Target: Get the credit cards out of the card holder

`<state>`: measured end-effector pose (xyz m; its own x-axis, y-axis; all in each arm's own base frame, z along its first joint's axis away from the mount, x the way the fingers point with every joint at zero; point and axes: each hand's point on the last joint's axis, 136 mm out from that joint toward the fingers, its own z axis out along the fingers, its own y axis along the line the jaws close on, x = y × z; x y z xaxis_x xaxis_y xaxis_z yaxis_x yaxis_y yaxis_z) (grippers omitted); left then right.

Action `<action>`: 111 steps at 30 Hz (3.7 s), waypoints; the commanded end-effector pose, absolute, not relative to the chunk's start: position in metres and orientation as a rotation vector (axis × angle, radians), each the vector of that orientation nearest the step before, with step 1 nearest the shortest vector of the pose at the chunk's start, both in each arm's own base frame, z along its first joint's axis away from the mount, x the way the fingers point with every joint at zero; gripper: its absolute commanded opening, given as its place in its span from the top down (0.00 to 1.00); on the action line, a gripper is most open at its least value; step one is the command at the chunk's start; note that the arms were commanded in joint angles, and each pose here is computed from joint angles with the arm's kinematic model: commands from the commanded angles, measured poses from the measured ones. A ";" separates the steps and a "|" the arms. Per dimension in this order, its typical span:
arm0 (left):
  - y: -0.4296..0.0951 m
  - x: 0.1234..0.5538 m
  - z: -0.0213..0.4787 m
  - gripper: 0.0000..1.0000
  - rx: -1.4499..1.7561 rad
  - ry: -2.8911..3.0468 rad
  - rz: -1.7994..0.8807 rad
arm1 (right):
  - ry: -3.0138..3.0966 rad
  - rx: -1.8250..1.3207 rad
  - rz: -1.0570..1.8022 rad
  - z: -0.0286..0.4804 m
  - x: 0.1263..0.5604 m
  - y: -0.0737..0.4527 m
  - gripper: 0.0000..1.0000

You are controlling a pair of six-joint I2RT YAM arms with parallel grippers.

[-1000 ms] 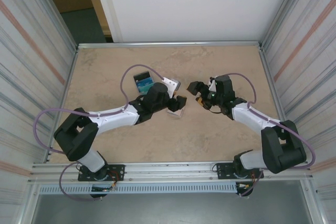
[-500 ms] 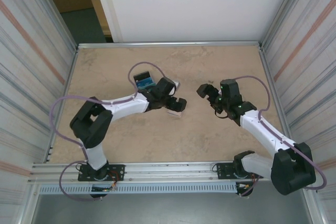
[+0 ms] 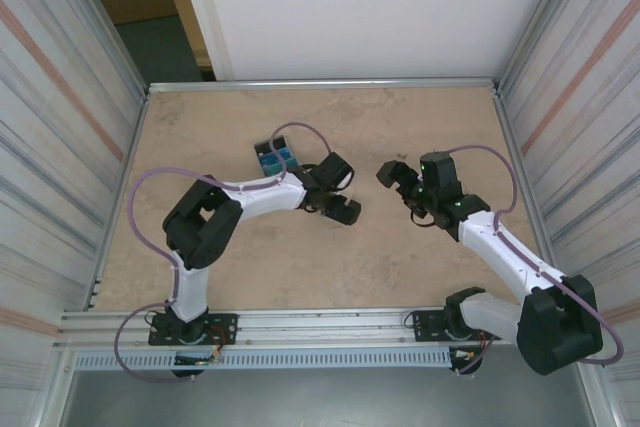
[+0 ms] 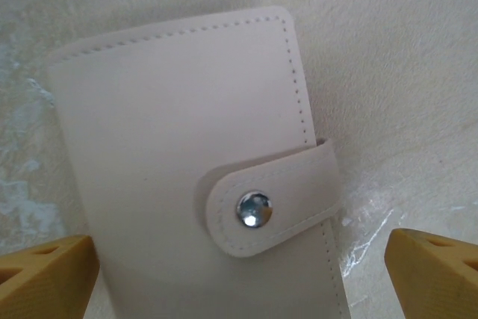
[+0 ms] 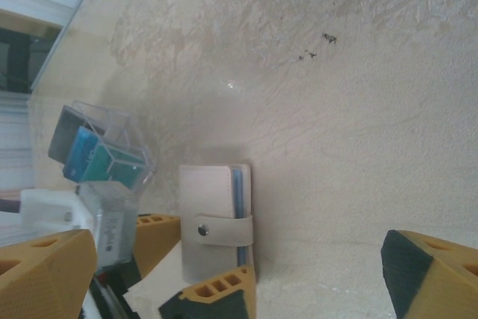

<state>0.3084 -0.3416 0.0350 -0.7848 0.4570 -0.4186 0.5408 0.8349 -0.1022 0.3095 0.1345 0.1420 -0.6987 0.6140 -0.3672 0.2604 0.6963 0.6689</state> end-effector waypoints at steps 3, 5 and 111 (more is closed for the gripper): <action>-0.338 0.308 0.025 0.01 0.809 2.647 -0.182 | 2.288 0.654 0.777 0.148 0.312 0.131 0.01; -0.334 0.310 0.021 0.01 0.808 2.654 -0.133 | 2.288 0.654 0.778 0.147 0.312 0.131 0.01; -0.313 0.227 0.240 0.23 0.767 1.883 -1.480 | 2.035 -0.539 1.696 0.259 0.269 0.278 0.91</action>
<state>0.2373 -0.3050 0.2160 -0.6828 0.0616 -0.7280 0.7024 0.3296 -0.6309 0.2804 0.2735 0.2242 -0.8878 0.0128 -0.4601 -0.4428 0.2489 0.8614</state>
